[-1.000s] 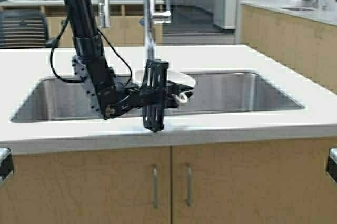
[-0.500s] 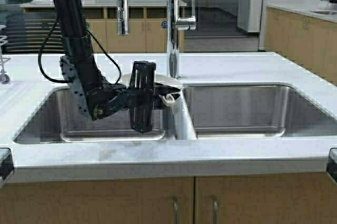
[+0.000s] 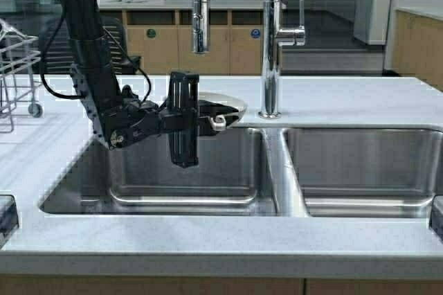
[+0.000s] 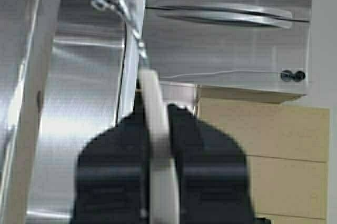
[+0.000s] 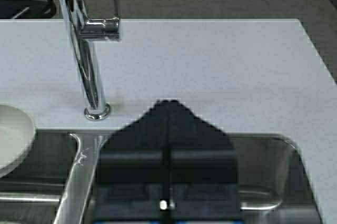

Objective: Wash the pan

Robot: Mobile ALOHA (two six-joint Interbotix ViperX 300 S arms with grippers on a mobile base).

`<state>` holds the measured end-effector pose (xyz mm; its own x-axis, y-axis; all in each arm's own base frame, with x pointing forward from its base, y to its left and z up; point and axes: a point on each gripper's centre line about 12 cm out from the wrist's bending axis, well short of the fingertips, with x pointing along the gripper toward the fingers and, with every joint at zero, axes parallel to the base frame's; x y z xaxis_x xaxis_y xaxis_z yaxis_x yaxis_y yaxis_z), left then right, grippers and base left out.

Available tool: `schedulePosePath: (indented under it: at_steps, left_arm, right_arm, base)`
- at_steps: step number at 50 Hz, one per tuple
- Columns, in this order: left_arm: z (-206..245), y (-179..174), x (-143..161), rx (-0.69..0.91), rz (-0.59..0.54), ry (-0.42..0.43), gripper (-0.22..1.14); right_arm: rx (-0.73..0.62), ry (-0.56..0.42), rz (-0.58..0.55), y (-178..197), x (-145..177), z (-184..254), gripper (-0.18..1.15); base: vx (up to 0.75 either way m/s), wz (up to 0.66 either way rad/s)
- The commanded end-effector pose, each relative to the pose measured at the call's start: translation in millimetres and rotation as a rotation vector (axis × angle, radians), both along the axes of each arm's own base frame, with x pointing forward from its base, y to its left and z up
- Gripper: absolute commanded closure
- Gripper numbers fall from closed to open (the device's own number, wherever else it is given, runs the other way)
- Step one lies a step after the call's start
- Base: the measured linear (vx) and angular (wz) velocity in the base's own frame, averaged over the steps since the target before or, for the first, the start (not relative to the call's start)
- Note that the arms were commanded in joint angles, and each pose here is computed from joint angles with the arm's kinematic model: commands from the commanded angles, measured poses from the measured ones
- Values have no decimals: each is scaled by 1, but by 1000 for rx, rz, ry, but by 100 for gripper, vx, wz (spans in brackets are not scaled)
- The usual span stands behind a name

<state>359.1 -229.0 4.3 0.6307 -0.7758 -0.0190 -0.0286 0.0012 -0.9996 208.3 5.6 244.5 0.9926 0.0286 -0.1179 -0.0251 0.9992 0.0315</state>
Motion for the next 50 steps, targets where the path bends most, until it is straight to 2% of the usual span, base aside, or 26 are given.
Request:
schedulePosePath:
  at_steps: [1,13,24,41,50]
  left_arm:
    - [30,1,-5,-33,-15,-56,89]
    - [51,4,-36,-58,-119,-79,89]
    - [59,8,-62,-52,-156,-56,89]
    - [50,16,-100,-57,-193,6,89]
    - [31,19,-109,-41,-197,20,89]
  right_arm:
    - [2,-17,1,0,2,6,90]
    - [2,-6,1,0,3,3,90]
    - [1,11,1,0,6,1,90]
    - [-1,35,2,1,12,-2,90]
    - [-1,58,2,1,29,1,90]
  base:
    - [18,25]
    - [15,19]
    - [10,3]
    - [3,0]
    - [0,0]
